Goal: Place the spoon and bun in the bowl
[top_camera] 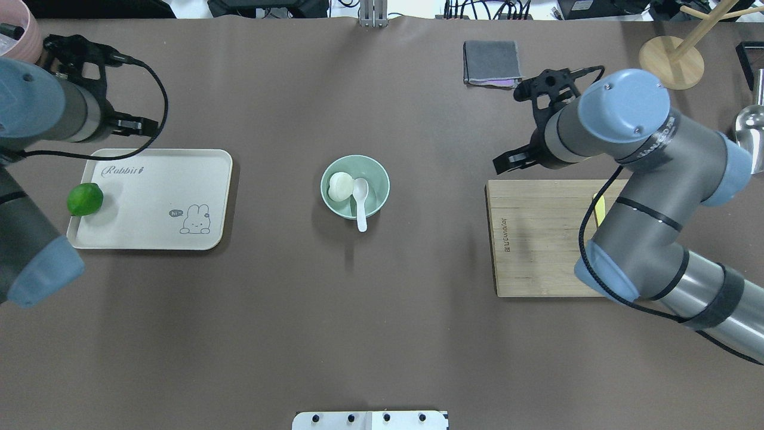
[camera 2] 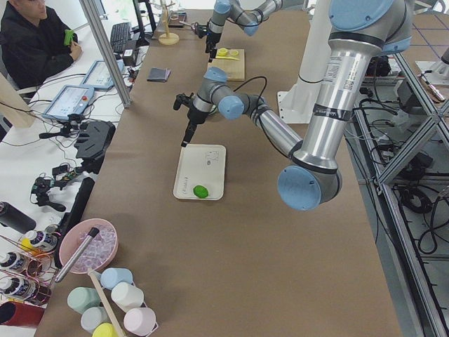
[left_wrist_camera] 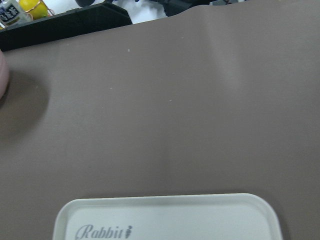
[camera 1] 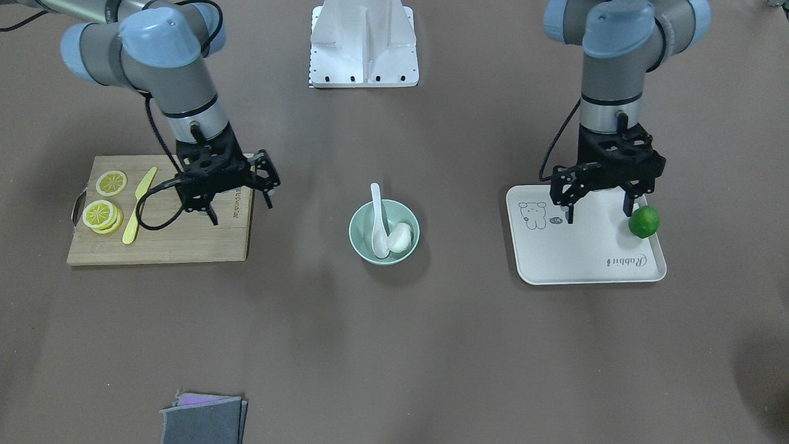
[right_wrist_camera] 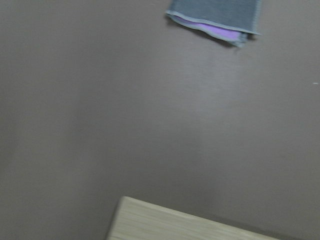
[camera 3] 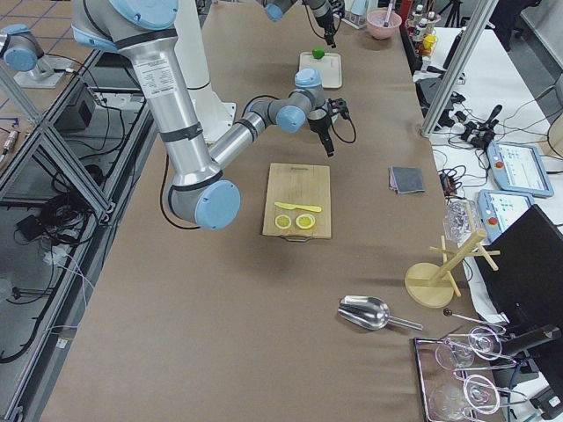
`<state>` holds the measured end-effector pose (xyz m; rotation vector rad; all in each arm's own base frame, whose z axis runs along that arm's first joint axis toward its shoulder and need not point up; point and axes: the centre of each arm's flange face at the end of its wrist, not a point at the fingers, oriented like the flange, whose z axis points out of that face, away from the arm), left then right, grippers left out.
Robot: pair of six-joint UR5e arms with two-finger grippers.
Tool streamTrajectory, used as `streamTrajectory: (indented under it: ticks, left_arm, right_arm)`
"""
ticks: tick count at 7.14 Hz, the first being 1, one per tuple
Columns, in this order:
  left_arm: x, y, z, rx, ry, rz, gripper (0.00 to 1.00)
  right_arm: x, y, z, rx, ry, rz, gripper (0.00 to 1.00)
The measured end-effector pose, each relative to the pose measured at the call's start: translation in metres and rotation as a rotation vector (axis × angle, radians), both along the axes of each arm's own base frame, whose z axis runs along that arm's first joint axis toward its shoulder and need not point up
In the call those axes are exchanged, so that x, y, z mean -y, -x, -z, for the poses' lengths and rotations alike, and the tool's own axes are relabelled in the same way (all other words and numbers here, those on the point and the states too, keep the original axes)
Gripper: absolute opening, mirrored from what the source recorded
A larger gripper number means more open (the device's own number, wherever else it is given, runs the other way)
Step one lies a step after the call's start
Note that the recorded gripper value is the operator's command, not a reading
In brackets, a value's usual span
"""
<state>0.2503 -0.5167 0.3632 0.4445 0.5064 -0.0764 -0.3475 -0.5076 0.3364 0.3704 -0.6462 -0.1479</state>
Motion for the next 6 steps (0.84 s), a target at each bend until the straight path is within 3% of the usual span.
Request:
streamTrajectory:
  ticks: [2, 3, 5, 6]
  left_arm:
    - [0.024, 0.129, -0.047, -0.046, 0.076, -0.1, 0.98]
    - [0.033, 0.205, -0.093, -0.061, 0.119, -0.119, 0.98]
    - [0.027, 0.313, -0.177, -0.092, 0.202, -0.089, 0.98]
    - [0.012, 0.338, -0.202, -0.131, 0.232, -0.078, 0.98]
  right_arm:
    - [0.028, -0.085, -0.054, -0.121, 0.057, 0.028, 1.0]
    - [0.031, -0.132, -0.086, -0.128, 0.094, 0.041, 1.0]
    - [0.02, -0.226, -0.166, 0.013, 0.181, 0.037, 1.0]
    - [0.013, -0.277, -0.22, 0.081, 0.204, 0.024, 1.0]
